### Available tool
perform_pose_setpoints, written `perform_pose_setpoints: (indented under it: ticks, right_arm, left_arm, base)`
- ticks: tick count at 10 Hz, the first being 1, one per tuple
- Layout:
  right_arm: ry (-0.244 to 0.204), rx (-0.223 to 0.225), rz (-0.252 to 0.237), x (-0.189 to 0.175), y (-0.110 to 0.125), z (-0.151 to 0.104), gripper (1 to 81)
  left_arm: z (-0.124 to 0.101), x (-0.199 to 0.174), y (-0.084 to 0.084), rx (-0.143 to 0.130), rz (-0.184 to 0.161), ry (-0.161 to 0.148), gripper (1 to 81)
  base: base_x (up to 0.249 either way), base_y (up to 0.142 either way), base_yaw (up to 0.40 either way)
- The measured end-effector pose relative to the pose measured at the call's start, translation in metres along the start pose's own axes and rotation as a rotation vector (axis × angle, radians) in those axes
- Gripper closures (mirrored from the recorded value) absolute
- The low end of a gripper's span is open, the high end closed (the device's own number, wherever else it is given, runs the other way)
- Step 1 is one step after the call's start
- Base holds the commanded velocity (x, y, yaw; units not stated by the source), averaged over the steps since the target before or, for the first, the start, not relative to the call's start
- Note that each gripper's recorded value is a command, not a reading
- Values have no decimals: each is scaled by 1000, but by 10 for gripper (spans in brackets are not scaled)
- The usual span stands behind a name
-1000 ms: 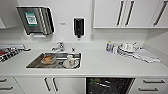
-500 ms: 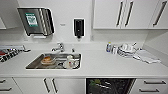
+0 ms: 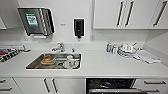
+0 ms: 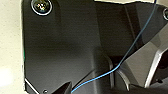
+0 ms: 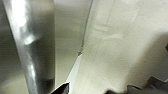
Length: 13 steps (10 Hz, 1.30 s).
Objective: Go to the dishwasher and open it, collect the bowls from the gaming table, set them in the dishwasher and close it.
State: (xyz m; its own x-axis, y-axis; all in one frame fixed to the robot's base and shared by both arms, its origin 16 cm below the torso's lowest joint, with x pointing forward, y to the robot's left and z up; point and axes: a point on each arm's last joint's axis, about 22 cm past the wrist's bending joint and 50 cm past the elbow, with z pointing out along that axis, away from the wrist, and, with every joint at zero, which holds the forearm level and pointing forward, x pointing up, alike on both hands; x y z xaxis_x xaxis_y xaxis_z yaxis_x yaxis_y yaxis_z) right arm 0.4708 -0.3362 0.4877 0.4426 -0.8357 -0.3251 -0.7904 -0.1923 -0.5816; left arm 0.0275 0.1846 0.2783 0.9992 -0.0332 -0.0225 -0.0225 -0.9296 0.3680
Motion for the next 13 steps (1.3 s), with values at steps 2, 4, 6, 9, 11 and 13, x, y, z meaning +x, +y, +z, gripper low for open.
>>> perform_pose_setpoints:
  ticks: [2, 4, 6, 9, 11, 13]
  right_arm:
    - [-40, 22, -26, -14, -13, -19, 10]
    - [-113, 6, -208, -46, 6, -21, 10]
    - [-169, -50, -456, -67, 60, -20, 10]
    - [-315, -128, -871, -120, 176, -17, 10]
    - [-362, -147, -1030, -137, 217, -12, 10]
    - [-385, -190, -1069, -142, 256, -15, 10]
  left_arm:
    - [0, 1, 0, 0, 4, 2, 10]
    - [0, 2, 0, -1, 12, 5, 10]
    - [-1, 5, -7, 12, 14, 12, 10]
    - [-5, 14, -27, 52, 20, 32, 10]
    - [-5, 27, -33, 62, 26, 49, 10]
    - [-5, 29, -33, 62, 27, 53, 10]
  base:
    - [0, 0, 0]
    - [0, 0, 0]
    - [0, 0, 0]
    - [0, 0, 0]
    - [0, 0, 0]
    - [0, 0, 0]
